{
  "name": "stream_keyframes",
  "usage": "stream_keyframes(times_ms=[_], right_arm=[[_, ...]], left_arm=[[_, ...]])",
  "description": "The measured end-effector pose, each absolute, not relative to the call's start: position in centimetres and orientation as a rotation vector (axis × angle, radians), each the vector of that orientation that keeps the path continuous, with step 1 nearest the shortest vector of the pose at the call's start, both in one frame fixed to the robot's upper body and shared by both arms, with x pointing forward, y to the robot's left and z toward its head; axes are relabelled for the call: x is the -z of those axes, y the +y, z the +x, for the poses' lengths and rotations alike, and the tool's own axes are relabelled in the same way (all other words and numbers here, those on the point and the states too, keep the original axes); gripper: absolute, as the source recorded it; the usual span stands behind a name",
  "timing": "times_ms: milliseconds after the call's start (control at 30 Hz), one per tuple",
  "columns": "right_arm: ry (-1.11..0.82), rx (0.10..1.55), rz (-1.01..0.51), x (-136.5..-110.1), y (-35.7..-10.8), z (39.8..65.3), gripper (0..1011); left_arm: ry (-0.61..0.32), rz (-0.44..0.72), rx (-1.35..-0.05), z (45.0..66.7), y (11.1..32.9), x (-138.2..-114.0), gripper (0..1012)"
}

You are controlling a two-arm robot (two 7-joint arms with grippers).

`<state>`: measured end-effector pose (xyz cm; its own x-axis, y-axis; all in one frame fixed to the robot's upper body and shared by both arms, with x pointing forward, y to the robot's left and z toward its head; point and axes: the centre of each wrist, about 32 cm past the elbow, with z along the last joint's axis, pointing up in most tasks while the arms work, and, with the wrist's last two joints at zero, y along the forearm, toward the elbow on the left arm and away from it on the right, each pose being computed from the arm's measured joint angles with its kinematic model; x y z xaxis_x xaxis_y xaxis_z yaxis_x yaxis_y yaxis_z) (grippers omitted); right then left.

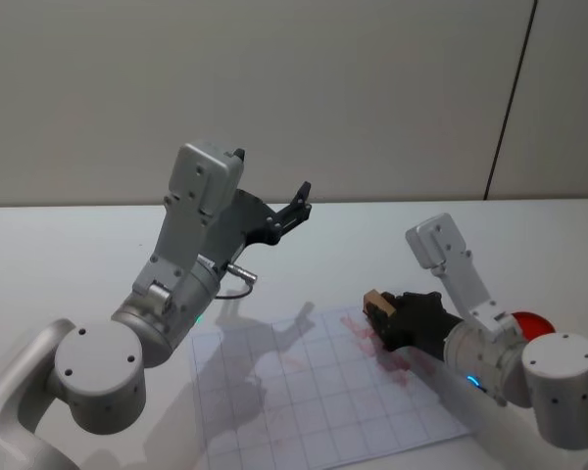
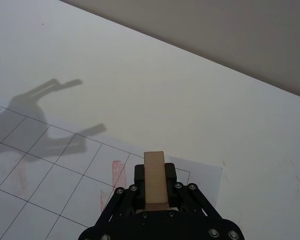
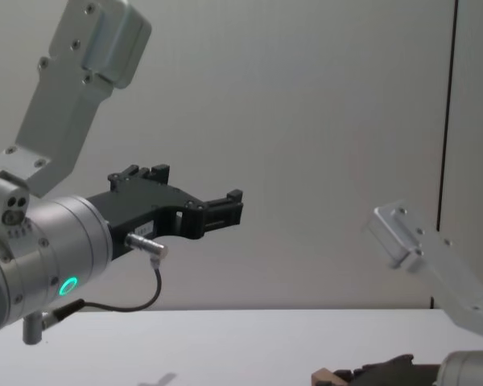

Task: Use the one hand to pick up the stamp and affix it onto the A4 paper.

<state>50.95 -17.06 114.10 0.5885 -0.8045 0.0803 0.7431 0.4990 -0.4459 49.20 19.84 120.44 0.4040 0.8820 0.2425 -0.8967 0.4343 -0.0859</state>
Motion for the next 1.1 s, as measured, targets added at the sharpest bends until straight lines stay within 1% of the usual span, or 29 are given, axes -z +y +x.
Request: stream_keyframes(times_ms=[633,800,1100], right_arm=[[0.178,0.939,-0.478,-113.6,-16.6,51.8,218],[0.198,0.942,-0.472,-113.9,-16.5,52.0,218],[0.224,0.941,-0.442,-115.2,-16.2,52.2,217]], left_arm=[[-0.268,0.061,-1.124,49.2,19.8,-120.4,1001],[-0.268,0.061,-1.124,49.2,19.8,-120.4,1001],[-0.268,0.061,-1.124,49.2,19.8,-120.4,1001]])
